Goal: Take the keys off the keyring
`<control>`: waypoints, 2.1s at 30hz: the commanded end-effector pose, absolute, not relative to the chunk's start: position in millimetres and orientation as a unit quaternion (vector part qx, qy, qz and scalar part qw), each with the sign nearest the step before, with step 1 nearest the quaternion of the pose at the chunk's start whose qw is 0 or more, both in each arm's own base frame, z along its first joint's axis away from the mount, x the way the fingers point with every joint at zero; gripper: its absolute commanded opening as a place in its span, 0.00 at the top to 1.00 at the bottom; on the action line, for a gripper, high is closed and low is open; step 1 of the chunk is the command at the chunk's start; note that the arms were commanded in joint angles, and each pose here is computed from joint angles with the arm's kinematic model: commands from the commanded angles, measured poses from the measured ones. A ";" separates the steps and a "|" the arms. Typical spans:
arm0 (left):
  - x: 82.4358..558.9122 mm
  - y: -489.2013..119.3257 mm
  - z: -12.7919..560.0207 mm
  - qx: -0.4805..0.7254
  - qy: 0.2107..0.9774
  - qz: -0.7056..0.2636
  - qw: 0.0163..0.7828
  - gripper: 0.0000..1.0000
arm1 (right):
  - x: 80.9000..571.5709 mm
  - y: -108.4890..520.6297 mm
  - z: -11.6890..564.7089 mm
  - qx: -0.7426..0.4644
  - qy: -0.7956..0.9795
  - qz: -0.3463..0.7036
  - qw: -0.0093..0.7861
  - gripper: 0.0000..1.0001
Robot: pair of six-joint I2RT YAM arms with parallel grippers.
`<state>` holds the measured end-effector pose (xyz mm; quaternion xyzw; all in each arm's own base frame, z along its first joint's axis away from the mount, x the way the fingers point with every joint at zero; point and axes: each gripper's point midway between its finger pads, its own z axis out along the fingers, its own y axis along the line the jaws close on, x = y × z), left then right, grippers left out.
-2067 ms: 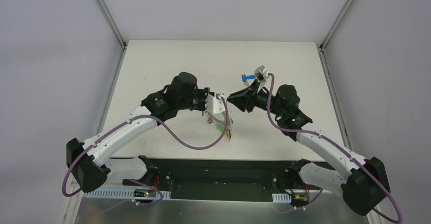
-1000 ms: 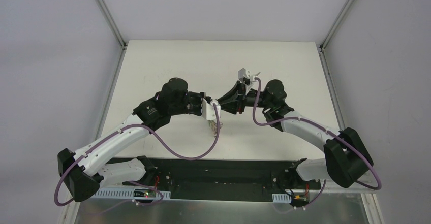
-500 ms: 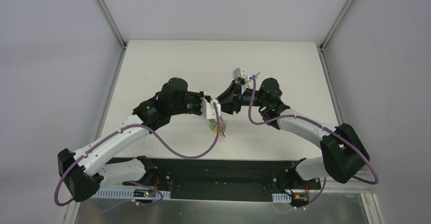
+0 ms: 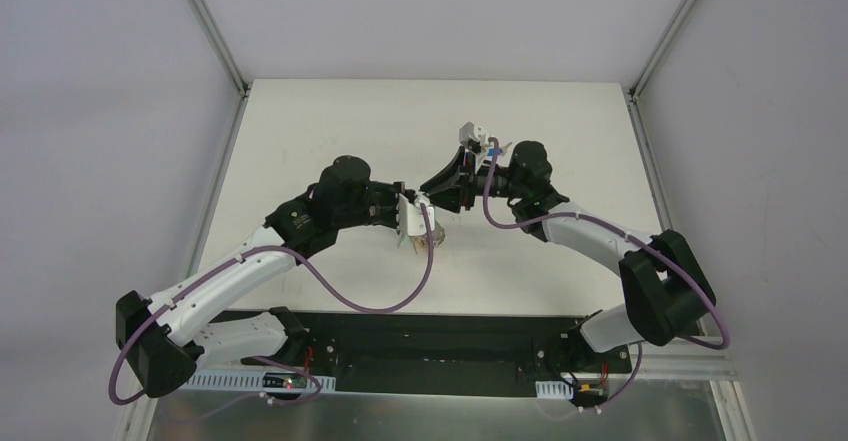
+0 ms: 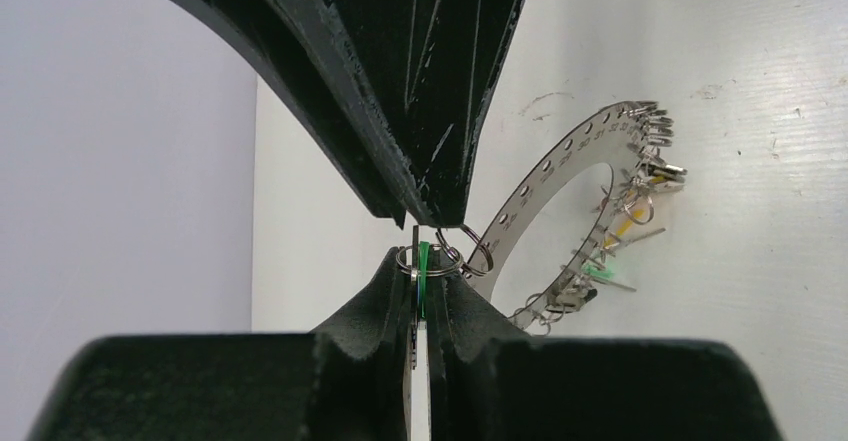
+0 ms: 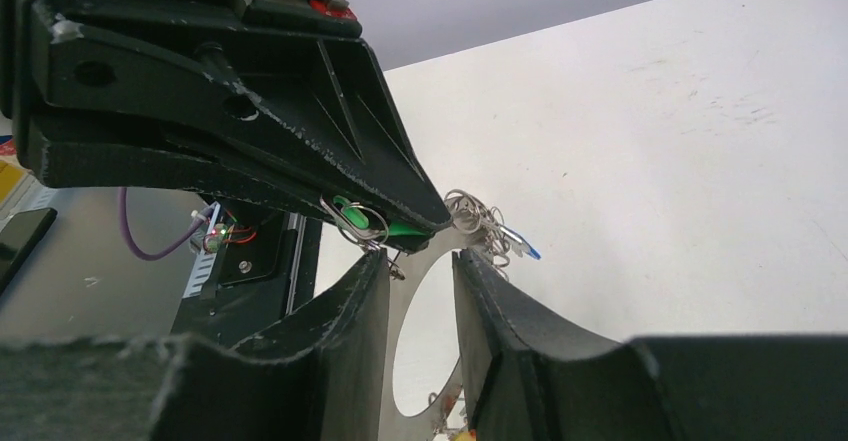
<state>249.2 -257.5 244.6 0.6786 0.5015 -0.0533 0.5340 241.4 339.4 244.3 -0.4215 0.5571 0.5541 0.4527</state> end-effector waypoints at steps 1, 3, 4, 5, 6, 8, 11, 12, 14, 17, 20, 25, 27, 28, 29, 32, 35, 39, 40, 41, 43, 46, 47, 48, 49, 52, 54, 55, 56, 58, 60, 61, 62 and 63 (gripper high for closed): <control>257.3 -260.2 273.5 0.662 0.475 -0.039 0.579 1.00 | 236.2 346.8 268.9 -0.459 0.506 0.567 0.460 0.64; 257.8 -259.7 275.3 0.660 0.475 -0.040 0.581 1.00 | 233.0 348.7 268.0 -0.465 0.502 0.572 0.454 0.64; 258.1 -259.4 276.1 0.658 0.475 -0.040 0.583 1.00 | 231.3 349.1 267.6 -0.467 0.500 0.574 0.450 0.65; 258.4 -259.1 276.9 0.657 0.475 -0.040 0.583 1.00 | 229.5 349.8 266.4 -0.469 0.499 0.577 0.445 0.66; 258.7 -258.6 276.9 0.657 0.476 -0.040 0.584 1.00 | 226.9 350.3 265.5 -0.472 0.497 0.580 0.440 0.67; 259.3 -258.1 277.9 0.655 0.476 -0.040 0.586 1.00 | 221.9 350.7 263.6 -0.477 0.494 0.585 0.431 0.69; 259.0 -257.9 278.6 0.654 0.476 -0.042 0.587 1.00 | 217.9 352.1 258.6 -0.481 0.495 0.589 0.421 0.69; 258.6 -258.0 279.0 0.653 0.476 -0.043 0.587 1.00 | 216.7 352.5 257.9 -0.482 0.494 0.590 0.419 0.69; 258.3 -258.1 279.3 0.653 0.476 -0.043 0.588 1.00 | 215.2 353.6 256.9 -0.483 0.493 0.591 0.417 0.70; 258.6 -258.1 278.4 0.653 0.477 -0.044 0.587 1.00 | 211.7 355.2 260.3 -0.481 0.492 0.599 0.410 0.84; 259.0 -258.2 278.3 0.653 0.476 -0.042 0.587 1.00 | 210.3 355.5 261.2 -0.480 0.493 0.603 0.404 1.00; 260.0 -257.3 276.8 0.654 0.478 -0.039 0.586 1.00 | 205.0 351.5 263.5 -0.482 0.491 0.602 0.405 1.00; 259.4 -258.2 276.0 0.655 0.477 -0.042 0.585 1.00 | 203.7 349.7 264.5 -0.487 0.492 0.595 0.409 1.00; 259.0 -258.8 275.6 0.655 0.477 -0.043 0.584 1.00 | 203.4 348.9 263.8 -0.491 0.494 0.587 0.411 1.00; 258.7 -259.5 274.8 0.656 0.477 -0.046 0.583 1.00 | 204.3 348.7 261.2 -0.496 0.500 0.577 0.414 1.00; 257.8 -260.3 276.1 0.656 0.475 -0.049 0.585 1.00 | 208.5 350.5 250.9 -0.510 0.530 0.535 0.416 1.00; 257.5 -259.3 276.6 0.655 0.475 -0.047 0.585 1.00 | 209.7 351.5 250.3 -0.508 0.541 0.533 0.405 1.00; 257.7 -257.6 277.1 0.656 0.473 -0.041 0.587 1.00 | 217.0 352.3 252.8 -0.506 0.544 0.531 0.408 1.00; 257.9 -256.6 277.2 0.656 0.473 -0.039 0.587 1.00 | 222.2 351.9 253.6 -0.503 0.547 0.529 0.409 1.00; 257.5 -256.4 277.5 0.657 0.471 -0.038 0.587 1.00 | 227.7 351.4 252.7 -0.499 0.553 0.528 0.408 1.00; 256.5 -255.9 277.8 0.659 0.467 -0.037 0.588 1.00 | 239.9 350.8 254.6 -0.424 0.619 0.546 0.373 1.00; 254.0 -256.5 277.9 0.663 0.461 -0.039 0.589 1.00 | 248.6 350.7 258.0 -0.366 0.659 0.566 0.333 1.00; 253.4 -256.6 276.3 0.667 0.456 -0.038 0.588 1.00 | 251.5 350.4 257.9 -0.356 0.666 0.569 0.325 1.00; 252.0 -256.9 275.9 0.672 0.449 -0.036 0.588 1.00 | 253.2 350.8 257.0 -0.348 0.673 0.571 0.316 1.00; 250.8 -257.1 274.1 0.676 0.445 -0.037 0.587 1.00 | 254.2 350.9 256.2 -0.342 0.679 0.572 0.308 1.00; 249.3 -256.9 273.0 0.682 0.437 -0.034 0.586 1.00 | 257.7 351.1 255.7 -0.323 0.694 0.574 0.290 1.00; 248.9 -256.5 272.7 0.683 0.435 -0.033 0.586 1.00 | 258.2 351.1 255.9 -0.311 0.703 0.577 0.277 1.00; 248.5 -256.6 272.7 0.685 0.432 -0.032 0.586 1.00 | 257.9 351.0 256.3 -0.307 0.706 0.579 0.271 1.00; 247.3 -257.3 271.3 0.689 0.428 -0.034 0.585 1.00 | 253.8 350.9 257.9 -0.308 0.703 0.585 0.260 1.00; 245.8 -259.3 267.8 0.695 0.423 -0.037 0.581 1.00 | 249.0 351.2 262.2 -0.311 0.698 0.595 0.248 1.00; 245.7 -260.2 267.1 0.697 0.421 -0.038 0.579 1.00 | 246.8 351.3 261.3 -0.311 0.702 0.595 0.237 1.00; 245.4 -260.5 268.0 0.697 0.420 -0.039 0.580 1.00 | 245.6 351.1 259.9 -0.312 0.704 0.594 0.231 1.00; 245.4 -260.5 267.2 0.697 0.420 -0.040 0.579 1.00 | 241.7 351.8 257.8 -0.318 0.705 0.593 0.222 1.00; 245.2 -260.8 267.8 0.698 0.418 -0.039 0.580 1.00 | 237.5 352.4 255.3 -0.327 0.706 0.591 0.216 1.00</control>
